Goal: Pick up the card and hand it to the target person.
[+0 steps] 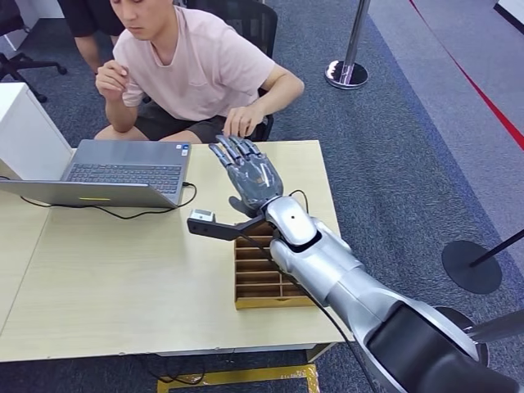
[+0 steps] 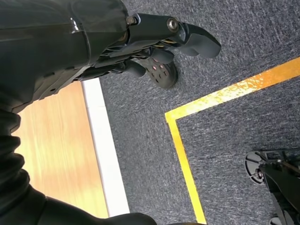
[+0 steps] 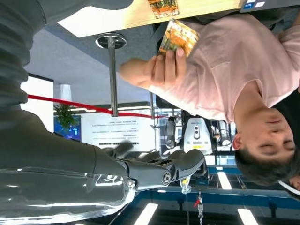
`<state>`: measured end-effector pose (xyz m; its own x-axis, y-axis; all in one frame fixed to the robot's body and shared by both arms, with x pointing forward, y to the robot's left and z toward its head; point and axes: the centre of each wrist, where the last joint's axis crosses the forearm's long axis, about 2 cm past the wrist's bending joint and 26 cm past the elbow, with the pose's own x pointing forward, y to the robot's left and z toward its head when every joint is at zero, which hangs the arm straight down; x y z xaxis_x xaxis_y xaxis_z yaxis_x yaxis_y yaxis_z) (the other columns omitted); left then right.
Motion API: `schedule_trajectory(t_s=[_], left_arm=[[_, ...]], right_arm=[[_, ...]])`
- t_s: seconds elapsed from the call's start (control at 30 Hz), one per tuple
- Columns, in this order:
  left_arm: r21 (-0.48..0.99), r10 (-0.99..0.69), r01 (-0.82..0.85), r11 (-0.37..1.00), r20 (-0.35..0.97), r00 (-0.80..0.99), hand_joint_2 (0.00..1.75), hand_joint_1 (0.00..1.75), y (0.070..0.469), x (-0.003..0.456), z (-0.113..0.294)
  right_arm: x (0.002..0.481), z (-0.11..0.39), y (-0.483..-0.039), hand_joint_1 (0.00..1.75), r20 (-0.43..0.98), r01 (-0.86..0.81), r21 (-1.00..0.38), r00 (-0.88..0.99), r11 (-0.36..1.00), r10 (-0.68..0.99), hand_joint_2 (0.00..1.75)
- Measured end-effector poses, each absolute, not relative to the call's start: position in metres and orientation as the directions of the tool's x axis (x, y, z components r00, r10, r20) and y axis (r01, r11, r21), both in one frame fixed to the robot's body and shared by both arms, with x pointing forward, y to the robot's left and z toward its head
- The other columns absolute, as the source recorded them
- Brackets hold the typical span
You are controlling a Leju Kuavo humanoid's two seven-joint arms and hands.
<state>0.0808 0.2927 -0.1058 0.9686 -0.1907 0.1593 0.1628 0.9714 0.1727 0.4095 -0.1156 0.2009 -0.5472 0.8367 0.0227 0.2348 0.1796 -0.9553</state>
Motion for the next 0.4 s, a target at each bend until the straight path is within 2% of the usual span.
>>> schedule_trajectory(t_s=[0.23,0.37,0.4], left_arm=[[0.173,-0.191,0.163,0.971,0.159,0.969,1.75,0.0,0.293,0.0808,-0.1058],[0.173,-0.187,0.16,0.972,0.156,0.97,0.0,0.0,0.2932,0.0808,-0.1058],[0.173,-0.186,0.159,0.972,0.155,0.97,0.0,0.0,0.2933,0.0808,-0.1058]], right_arm=[[0.4095,0.1997,-0.1155,0.0,0.023,0.231,-0.957,-0.546,0.177,0.838,1.75],[0.4097,0.1994,-0.1159,0.0,0.028,0.229,-0.956,-0.543,0.181,0.839,1.75],[0.4097,0.1993,-0.1159,0.0,0.03,0.229,-0.956,-0.543,0.182,0.839,1.75]])
